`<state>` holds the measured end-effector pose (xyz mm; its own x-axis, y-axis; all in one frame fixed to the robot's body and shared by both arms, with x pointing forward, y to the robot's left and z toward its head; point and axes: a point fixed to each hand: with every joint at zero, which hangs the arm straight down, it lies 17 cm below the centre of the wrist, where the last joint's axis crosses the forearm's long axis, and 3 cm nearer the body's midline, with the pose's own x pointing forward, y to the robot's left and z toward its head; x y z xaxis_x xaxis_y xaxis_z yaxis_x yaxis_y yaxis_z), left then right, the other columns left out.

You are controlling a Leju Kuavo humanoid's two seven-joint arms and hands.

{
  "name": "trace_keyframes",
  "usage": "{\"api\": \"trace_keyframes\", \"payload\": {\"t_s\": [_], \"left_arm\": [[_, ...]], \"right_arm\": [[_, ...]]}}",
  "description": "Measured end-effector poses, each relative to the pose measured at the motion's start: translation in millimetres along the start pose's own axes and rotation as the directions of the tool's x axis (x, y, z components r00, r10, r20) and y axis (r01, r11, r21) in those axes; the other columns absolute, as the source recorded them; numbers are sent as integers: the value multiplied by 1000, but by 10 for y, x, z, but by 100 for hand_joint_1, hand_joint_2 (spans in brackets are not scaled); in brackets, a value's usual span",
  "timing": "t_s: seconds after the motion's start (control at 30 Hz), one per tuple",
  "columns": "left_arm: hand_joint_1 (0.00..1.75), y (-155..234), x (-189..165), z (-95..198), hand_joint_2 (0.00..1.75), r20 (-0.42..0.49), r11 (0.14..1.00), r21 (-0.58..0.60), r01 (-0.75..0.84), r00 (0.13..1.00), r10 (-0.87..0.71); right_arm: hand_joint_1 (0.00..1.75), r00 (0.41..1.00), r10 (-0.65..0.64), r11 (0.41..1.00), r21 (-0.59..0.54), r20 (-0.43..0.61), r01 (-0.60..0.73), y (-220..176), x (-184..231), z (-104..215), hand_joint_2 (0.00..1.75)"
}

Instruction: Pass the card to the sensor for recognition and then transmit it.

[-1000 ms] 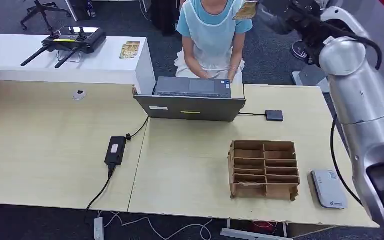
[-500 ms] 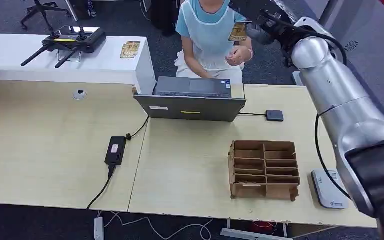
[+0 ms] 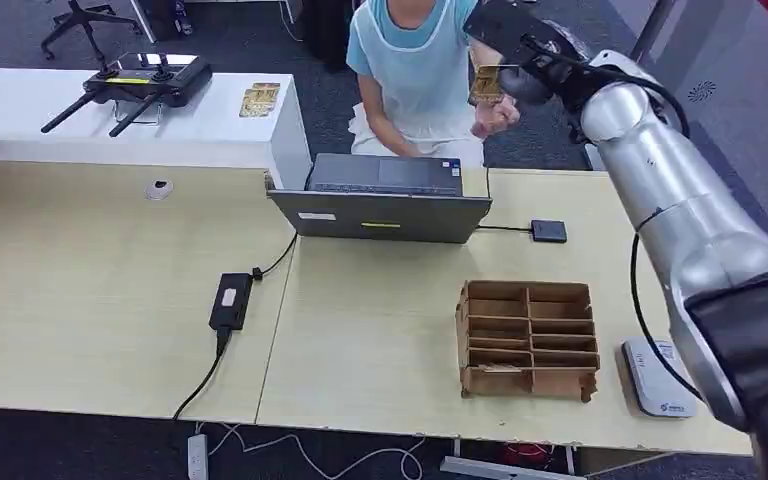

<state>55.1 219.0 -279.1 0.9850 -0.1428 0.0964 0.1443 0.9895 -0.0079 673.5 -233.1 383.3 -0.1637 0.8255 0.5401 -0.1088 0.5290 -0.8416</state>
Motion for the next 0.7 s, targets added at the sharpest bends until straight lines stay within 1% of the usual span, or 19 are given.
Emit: {"api": "trace_keyframes", "payload": {"t_s": [0.47, 0.5, 0.53, 0.57, 0.7], "left_arm": [[0, 9, -4, -2, 0, 0, 1000, 5, 4, 1000, -4], [0, 9, -4, -2, 0, 0, 1000, 5, 4, 1000, -4], [0, 9, -4, -2, 0, 0, 1000, 5, 4, 1000, -4], [0, 9, -5, -2, 0, 0, 1000, 5, 4, 1000, -4], [0, -1, -4, -1, 0, 0, 1000, 2, 3, 1000, -3]], "right_arm": [[175, 999, -2, 1000, 24, -38, 3, 90, -146, -4, 175], [131, 999, -2, 1000, 25, -39, 3, 93, -153, -4, 175], [16, 999, -2, 1000, 25, -40, 3, 94, -156, -4, 175], [0, 999, -1, 1000, 25, -41, 2, 95, -160, -4, 175], [0, 999, 4, 999, 34, -47, -3, 115, -185, -1, 175]]}}
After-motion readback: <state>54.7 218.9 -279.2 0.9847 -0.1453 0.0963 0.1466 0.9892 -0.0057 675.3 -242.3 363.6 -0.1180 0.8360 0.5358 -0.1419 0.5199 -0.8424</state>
